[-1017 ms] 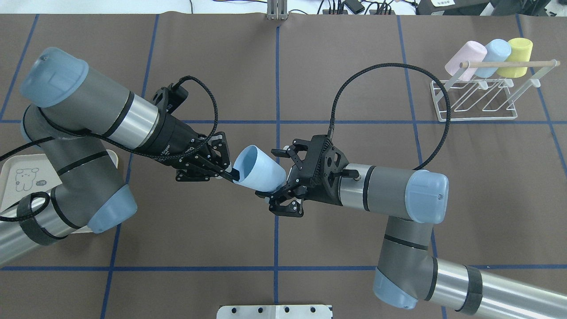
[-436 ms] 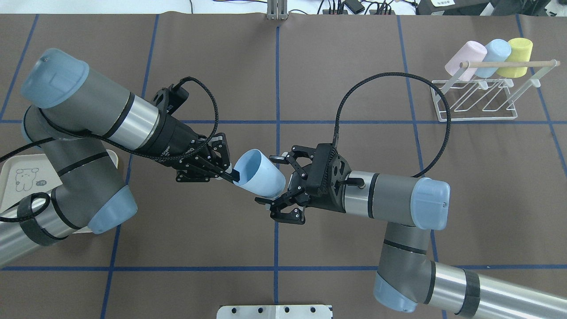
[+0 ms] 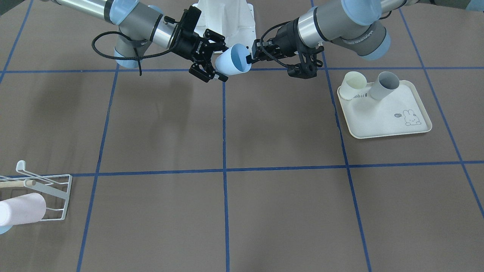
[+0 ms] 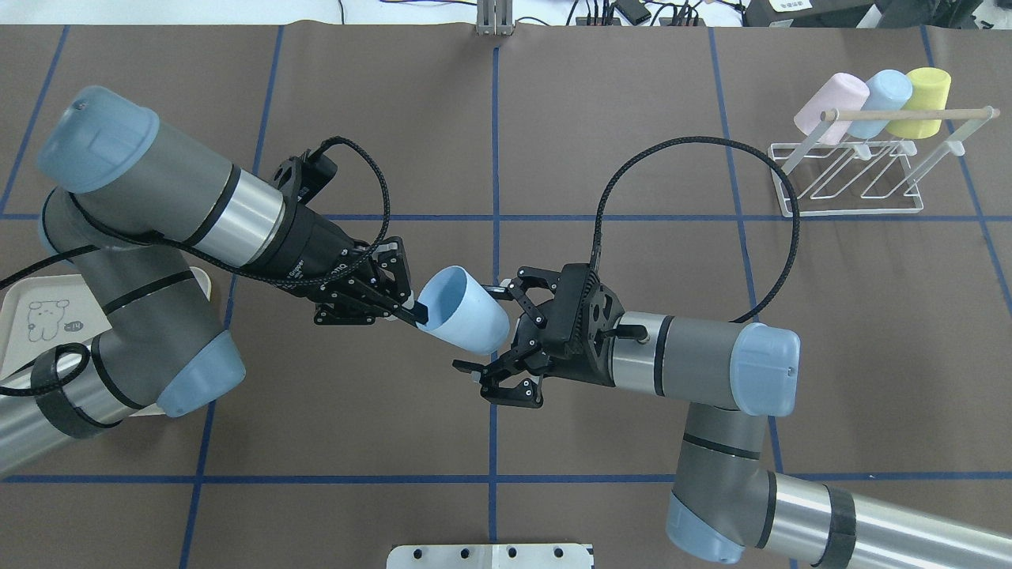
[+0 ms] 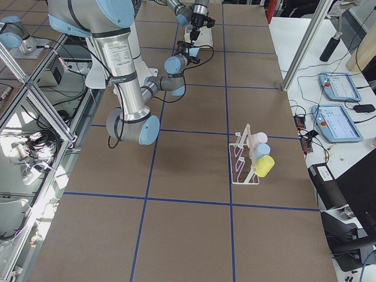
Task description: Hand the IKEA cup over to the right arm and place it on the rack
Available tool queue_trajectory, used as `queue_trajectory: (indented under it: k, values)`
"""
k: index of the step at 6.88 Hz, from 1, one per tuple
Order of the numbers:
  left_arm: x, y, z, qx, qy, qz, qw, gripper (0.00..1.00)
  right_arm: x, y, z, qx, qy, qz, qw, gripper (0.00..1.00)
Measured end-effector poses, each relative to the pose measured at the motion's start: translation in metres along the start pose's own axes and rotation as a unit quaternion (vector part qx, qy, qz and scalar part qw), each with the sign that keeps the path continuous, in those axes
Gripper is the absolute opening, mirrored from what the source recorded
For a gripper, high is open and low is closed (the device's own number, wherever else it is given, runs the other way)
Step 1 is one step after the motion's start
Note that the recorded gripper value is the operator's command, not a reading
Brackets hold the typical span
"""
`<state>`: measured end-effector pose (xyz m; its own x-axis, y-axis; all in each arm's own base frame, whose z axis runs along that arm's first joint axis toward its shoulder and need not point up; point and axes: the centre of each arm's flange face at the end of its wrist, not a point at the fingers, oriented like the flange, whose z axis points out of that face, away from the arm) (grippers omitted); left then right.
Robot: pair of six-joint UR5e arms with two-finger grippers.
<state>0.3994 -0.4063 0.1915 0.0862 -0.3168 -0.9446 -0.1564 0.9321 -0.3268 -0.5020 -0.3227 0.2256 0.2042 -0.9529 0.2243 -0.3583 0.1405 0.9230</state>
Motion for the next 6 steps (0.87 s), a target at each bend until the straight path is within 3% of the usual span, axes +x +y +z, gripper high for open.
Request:
queue_trajectory:
  k: [2, 3, 4, 5, 6]
  values:
    - [-0.0006, -0.0002, 0.0000, 0.000, 0.000, 0.000, 1.0000, 0.00, -0.0008, -0.0015, -0.0005, 0.002, -0.001, 0.001, 1.0000, 0.66]
    - [-0.0007, -0.0001, 0.0000, 0.000, 0.000, 0.001, 1.0000, 0.15, -0.0005, -0.0023, -0.0012, 0.002, 0.000, 0.001, 1.0000, 0.64]
    - [-0.0008, -0.0003, 0.0000, 0.000, 0.000, 0.002, 1.0000, 0.63, -0.0003, -0.0023, -0.0016, 0.002, 0.000, 0.001, 1.0000, 0.61]
    - [-0.0006, -0.0001, -0.0001, 0.000, 0.000, 0.003, 1.0000, 1.00, -0.0005, -0.0027, -0.0017, 0.003, 0.000, 0.001, 1.0000, 0.60]
    - [0.0000, 0.0006, -0.0008, 0.000, 0.000, 0.004, 1.0000, 1.00, -0.0004, -0.0026, -0.0017, 0.003, 0.000, 0.001, 1.0000, 0.60]
